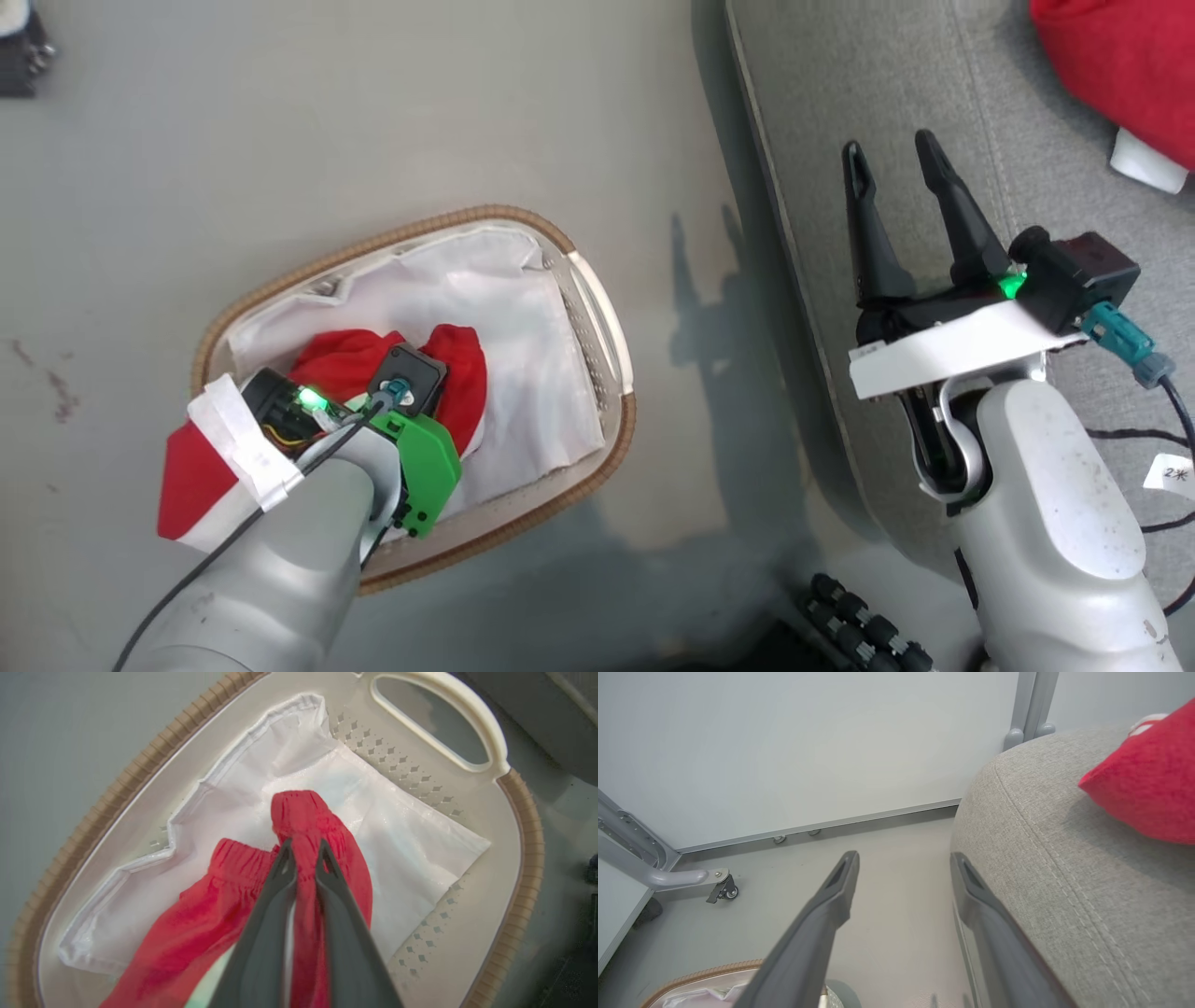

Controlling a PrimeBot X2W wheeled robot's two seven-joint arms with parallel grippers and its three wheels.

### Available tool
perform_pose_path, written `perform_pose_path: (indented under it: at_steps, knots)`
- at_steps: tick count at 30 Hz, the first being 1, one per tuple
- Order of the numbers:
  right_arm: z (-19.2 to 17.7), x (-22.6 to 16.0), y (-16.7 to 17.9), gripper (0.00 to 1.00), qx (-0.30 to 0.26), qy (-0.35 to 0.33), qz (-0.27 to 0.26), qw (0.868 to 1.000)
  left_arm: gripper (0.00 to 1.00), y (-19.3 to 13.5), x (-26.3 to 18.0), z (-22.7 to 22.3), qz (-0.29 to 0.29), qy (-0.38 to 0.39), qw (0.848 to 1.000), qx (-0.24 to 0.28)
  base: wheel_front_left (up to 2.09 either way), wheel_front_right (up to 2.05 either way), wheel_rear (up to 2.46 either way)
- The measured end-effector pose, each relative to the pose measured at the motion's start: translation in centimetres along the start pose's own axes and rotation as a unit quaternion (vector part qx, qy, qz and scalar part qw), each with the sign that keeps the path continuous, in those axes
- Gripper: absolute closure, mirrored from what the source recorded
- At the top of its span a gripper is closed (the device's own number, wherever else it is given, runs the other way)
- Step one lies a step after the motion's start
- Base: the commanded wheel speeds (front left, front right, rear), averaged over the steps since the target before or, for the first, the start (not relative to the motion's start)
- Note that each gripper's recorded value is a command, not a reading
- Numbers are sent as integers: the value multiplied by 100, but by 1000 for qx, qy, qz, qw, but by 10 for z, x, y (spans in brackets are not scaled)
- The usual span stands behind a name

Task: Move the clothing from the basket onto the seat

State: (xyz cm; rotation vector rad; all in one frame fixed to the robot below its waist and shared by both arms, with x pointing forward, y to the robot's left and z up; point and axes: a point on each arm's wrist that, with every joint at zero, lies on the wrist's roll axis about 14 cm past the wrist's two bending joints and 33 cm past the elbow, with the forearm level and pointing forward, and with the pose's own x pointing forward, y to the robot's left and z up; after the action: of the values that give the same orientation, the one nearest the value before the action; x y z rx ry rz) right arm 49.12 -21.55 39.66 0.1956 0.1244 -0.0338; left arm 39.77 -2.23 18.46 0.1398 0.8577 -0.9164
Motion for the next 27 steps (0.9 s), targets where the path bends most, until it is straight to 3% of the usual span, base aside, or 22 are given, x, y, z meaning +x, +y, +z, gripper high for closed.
perform_pose_path:
  at_steps: [15,27]
  knots:
    - [22,-36,29,0,-25,-8,33,999,100,-20,-65,94,50,-158,986,-32,0,0,0]
    - [33,-68,54,0,-37,-15,63,997,100,-29,-133,149,97,-275,956,-38,0,0,0]
